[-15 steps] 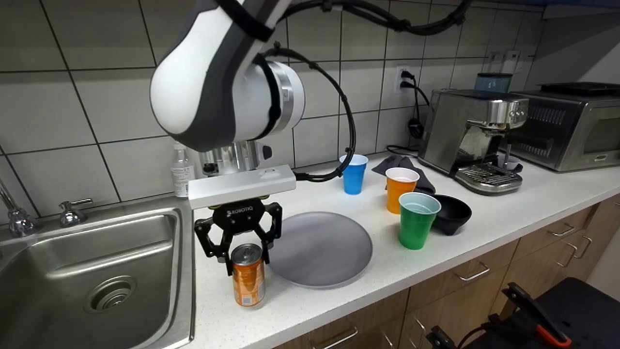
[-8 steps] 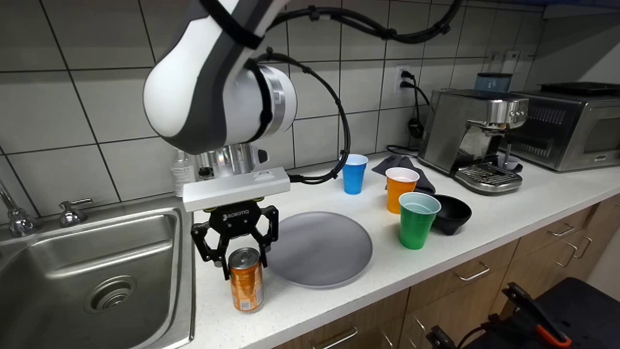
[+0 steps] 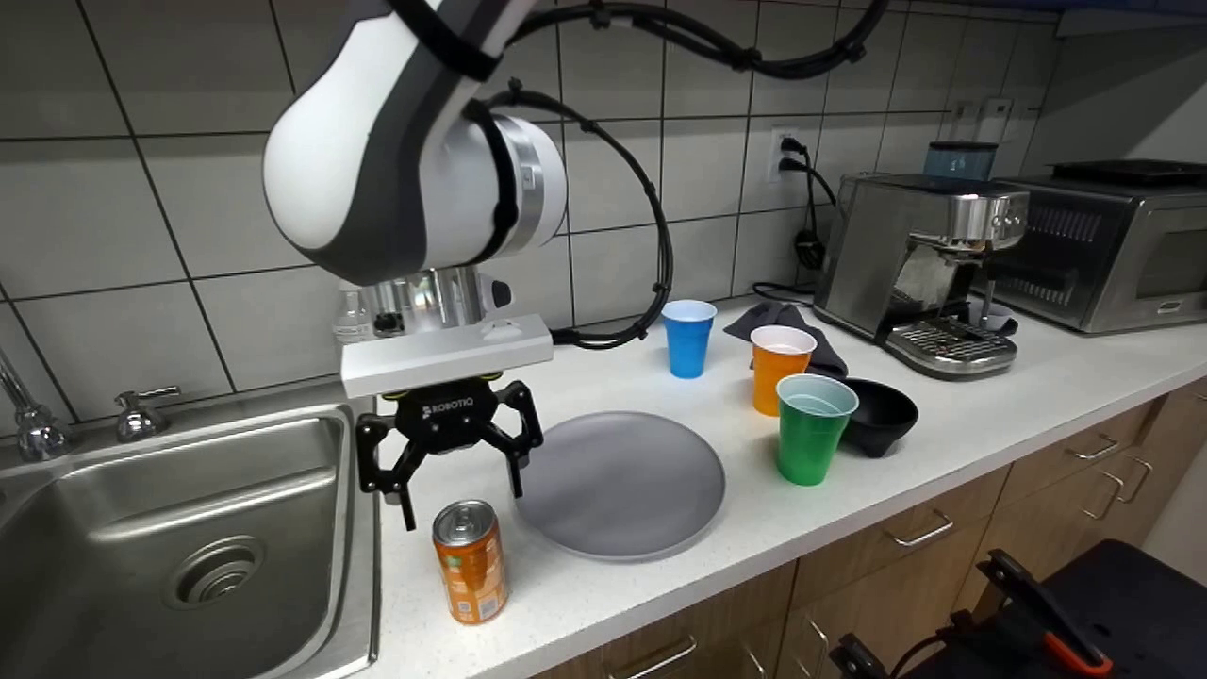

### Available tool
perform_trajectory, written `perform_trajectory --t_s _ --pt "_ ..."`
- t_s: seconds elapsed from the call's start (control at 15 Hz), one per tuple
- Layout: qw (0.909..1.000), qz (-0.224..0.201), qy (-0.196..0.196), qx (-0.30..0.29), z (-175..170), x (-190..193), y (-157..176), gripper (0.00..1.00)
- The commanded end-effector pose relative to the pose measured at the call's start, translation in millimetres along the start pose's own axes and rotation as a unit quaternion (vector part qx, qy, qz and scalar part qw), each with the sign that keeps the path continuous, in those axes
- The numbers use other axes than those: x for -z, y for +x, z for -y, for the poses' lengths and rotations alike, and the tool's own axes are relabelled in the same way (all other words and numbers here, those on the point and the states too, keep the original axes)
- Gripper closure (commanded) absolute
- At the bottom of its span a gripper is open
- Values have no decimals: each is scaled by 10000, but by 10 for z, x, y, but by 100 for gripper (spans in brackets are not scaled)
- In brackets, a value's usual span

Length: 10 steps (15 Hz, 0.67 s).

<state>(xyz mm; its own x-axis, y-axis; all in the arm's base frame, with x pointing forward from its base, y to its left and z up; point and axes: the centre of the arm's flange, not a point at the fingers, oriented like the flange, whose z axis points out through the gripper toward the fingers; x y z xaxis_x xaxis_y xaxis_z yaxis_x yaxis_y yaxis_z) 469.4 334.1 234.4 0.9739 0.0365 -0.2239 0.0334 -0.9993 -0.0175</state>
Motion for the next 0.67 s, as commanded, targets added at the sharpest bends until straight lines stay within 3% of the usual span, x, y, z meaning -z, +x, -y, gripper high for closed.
perform_trajectory --t_s 0.0,0.6 --pt "10000 27 66 15 8 160 -6 0" --pt "9987 -508 49 -81 -307 550 -111 0"
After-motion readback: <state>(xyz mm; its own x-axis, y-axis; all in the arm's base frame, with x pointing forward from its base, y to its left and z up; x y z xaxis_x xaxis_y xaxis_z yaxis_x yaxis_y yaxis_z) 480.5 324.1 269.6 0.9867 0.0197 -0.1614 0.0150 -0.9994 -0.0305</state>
